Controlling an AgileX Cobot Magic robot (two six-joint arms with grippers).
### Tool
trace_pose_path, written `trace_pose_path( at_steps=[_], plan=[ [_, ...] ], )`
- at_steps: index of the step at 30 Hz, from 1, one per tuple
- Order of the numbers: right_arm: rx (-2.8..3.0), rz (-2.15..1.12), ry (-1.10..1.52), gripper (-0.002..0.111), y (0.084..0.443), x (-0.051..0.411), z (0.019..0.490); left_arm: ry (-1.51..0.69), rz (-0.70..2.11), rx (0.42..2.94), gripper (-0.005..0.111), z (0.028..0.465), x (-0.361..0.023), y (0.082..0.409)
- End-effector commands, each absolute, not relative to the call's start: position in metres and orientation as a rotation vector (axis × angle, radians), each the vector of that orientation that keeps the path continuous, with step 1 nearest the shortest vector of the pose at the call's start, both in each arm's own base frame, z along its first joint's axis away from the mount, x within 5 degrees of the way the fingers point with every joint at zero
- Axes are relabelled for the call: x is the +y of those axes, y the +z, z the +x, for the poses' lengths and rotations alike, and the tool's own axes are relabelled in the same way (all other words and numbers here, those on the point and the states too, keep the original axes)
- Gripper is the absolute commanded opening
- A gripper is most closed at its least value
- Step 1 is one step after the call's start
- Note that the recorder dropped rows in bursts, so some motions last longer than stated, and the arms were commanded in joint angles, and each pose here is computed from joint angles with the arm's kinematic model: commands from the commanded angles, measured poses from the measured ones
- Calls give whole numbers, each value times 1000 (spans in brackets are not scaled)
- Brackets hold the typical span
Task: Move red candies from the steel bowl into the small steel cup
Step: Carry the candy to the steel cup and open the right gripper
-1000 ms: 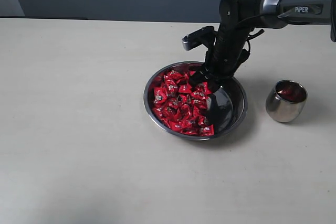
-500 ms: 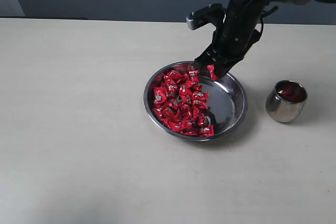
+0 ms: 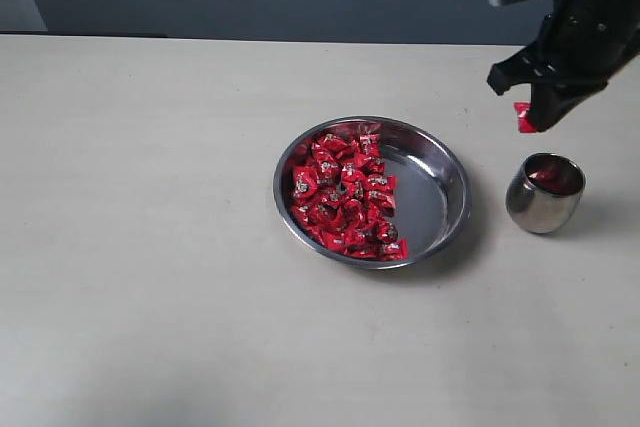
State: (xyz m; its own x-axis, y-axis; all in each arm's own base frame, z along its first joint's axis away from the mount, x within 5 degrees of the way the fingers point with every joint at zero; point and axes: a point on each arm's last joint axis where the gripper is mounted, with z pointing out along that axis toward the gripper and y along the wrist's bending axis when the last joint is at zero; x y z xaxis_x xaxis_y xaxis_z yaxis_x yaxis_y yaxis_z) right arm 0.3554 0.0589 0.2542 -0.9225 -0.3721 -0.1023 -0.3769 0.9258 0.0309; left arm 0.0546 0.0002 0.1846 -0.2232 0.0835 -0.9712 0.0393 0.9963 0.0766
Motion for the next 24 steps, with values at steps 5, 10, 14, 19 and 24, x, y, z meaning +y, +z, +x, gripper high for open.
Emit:
trace_pose_path(
  at_steps=[5, 10, 14, 19, 24],
  plan=[
    [3085, -534, 53, 0, 232, 39, 343, 30, 96, 1785, 0, 54, 0, 186],
    [3073, -536, -44, 0, 225, 34, 347, 30, 96, 1785, 0, 54, 0, 186],
    [3089, -528, -100, 0, 218, 31, 351, 30, 96, 1785, 0, 54, 0, 186],
    [3020, -517, -101, 14, 215, 32, 358, 30, 96, 1785, 0, 54, 0, 186],
    [3018, -520, -108, 31, 215, 32, 359, 30, 96, 1785, 0, 54, 0, 186]
  ],
)
